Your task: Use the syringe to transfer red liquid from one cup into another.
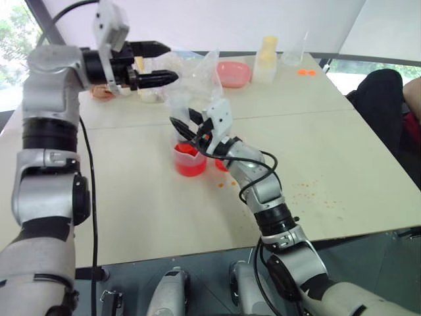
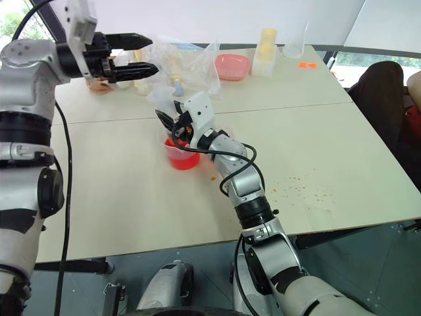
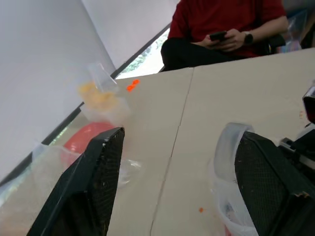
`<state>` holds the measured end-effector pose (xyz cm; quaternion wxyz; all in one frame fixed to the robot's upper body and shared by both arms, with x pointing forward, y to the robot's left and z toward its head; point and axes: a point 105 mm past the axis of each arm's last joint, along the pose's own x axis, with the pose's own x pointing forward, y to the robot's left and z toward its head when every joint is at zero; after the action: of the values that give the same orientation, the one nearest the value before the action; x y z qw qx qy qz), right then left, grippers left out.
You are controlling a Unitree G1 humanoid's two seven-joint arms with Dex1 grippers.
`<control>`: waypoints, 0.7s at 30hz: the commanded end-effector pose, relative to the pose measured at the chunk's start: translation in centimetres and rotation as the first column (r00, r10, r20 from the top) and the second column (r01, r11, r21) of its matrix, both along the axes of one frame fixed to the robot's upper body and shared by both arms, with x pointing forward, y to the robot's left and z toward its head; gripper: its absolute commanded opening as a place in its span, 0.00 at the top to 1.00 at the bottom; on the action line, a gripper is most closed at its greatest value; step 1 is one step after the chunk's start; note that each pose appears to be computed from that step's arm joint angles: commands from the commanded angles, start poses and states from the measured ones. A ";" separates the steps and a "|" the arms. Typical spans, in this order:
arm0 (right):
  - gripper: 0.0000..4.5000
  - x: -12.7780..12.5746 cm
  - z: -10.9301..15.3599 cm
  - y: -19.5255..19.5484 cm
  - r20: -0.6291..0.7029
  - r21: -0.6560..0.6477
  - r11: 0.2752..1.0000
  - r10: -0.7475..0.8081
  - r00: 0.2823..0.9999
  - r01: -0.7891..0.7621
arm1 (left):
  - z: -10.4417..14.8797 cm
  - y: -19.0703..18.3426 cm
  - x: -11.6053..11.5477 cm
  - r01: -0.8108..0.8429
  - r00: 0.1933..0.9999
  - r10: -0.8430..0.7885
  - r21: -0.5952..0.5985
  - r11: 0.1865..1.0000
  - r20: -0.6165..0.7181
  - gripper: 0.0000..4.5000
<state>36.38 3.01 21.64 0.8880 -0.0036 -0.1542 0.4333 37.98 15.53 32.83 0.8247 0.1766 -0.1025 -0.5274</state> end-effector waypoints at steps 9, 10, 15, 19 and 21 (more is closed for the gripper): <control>0.68 -0.8 6.4 -2.0 0.088 0.152 0.988 -0.049 0.995 0.035 | -2.8 3.1 -5.0 -0.019 0.974 -0.024 -0.186 0.982 -0.223 0.28; 0.68 -0.8 6.7 -2.4 0.085 0.164 0.986 -0.056 0.995 0.041 | -2.6 3.3 -4.8 -0.047 0.977 0.001 -0.208 0.977 -0.215 0.28; 0.68 -1.0 9.6 -5.3 0.083 0.249 0.964 -0.113 0.990 0.089 | -2.4 2.7 -4.5 -0.054 0.980 0.005 -0.240 0.969 -0.197 0.28; 0.68 -1.6 11.0 -8.5 0.085 0.273 0.950 -0.184 0.979 0.155 | -3.0 1.6 -4.1 -0.024 0.981 -0.017 -0.208 0.978 -0.191 0.28; 0.68 -1.9 11.1 -9.9 0.077 0.270 0.943 -0.222 0.972 0.194 | -3.0 0.9 -3.8 0.002 0.981 -0.043 -0.208 0.978 -0.191 0.28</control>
<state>35.78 -6.33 31.13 0.9198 0.0693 -0.2269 0.3126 34.33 17.01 28.61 0.8467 0.0177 -0.0565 -0.5287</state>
